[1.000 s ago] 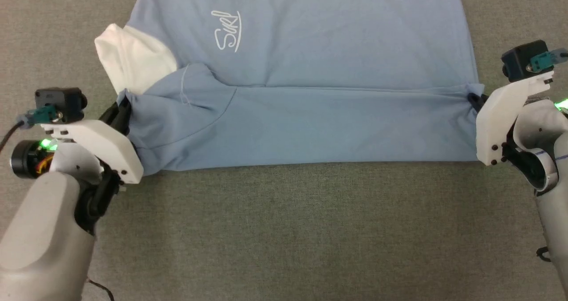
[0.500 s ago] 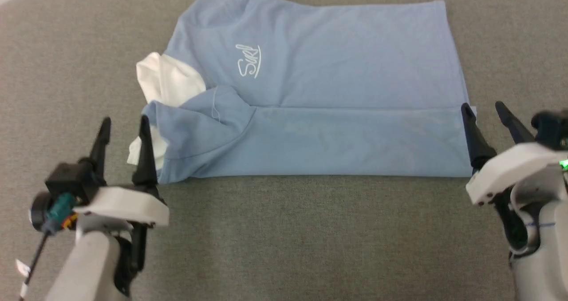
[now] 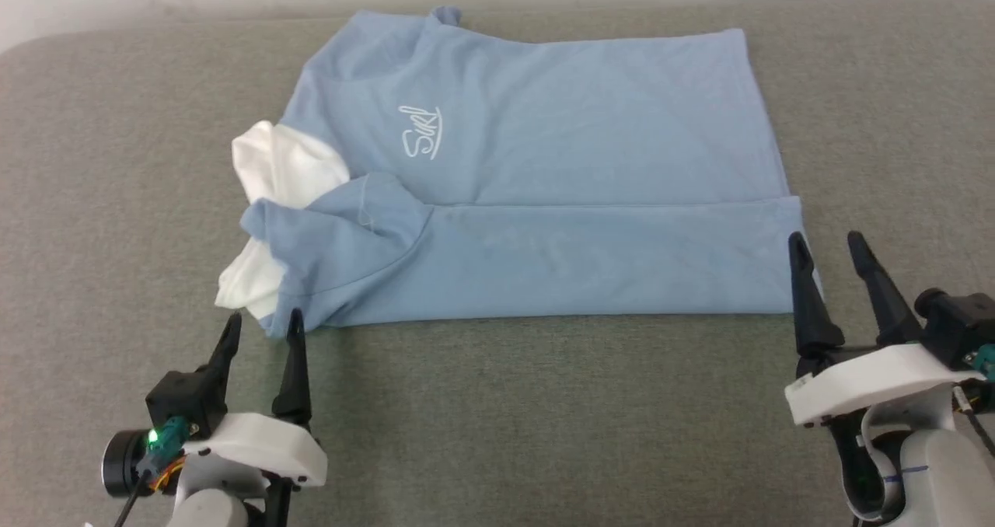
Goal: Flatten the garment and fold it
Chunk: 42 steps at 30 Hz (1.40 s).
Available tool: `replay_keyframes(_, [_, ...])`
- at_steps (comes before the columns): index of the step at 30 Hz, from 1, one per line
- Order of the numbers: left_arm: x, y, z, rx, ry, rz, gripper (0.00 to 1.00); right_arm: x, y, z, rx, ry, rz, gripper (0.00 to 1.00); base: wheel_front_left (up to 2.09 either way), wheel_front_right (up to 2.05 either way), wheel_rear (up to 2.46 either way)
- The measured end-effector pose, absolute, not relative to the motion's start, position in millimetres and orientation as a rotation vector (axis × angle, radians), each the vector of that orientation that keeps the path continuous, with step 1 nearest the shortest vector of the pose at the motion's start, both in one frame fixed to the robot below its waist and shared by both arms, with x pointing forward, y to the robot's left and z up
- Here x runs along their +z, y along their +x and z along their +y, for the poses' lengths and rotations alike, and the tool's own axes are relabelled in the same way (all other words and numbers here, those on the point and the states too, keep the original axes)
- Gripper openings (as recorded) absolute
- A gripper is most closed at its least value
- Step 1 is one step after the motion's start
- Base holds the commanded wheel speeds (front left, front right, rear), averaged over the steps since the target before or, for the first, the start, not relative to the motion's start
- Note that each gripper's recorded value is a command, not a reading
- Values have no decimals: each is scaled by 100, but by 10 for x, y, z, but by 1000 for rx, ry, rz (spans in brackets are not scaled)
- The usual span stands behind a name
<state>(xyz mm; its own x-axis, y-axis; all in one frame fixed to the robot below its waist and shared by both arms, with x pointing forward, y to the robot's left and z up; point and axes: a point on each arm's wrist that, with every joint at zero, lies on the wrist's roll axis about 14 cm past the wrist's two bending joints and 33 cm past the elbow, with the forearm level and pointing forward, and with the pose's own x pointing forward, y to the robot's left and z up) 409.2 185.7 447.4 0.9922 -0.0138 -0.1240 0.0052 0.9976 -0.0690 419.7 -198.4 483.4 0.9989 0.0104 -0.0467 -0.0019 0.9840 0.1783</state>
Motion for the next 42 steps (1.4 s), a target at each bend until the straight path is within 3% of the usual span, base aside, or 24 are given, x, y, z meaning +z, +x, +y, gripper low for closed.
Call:
replay_keyframes(17, [3893, 4346, 1939, 135, -277, 515, 100, 4683, 3967, -2174, -59, 204, 99, 100, 0, 0, 0])
replay_keyframes(18, [3876, 4357, 1926, 131, -285, 540, 90, 4675, 3962, -2182, -62, 205, 101, 100, 0, 0, 0])
replay_keyframes(19, [3865, 4369, 1912, 125, -292, 564, 39, 4666, 3958, -2188, -64, 208, 104, 100, 0, 0, 0])
replay_keyframes(20, [3866, 4380, 1904, 116, -293, 582, 1, 4662, 3956, -2190, -65, 208, 105, 100, 0, 0, 0])
replay_keyframes(32, [3974, 4384, 1847, 69, -273, 572, 0, 4633, 4046, -2374, -110, 151, 124, 100, 0, 0, 0])
replay_keyframes(42, [3973, 4326, 1858, 49, -251, 549, 0, 3974, 4227, -2356, -103, 166, 600, 100, 0, 0, 0])
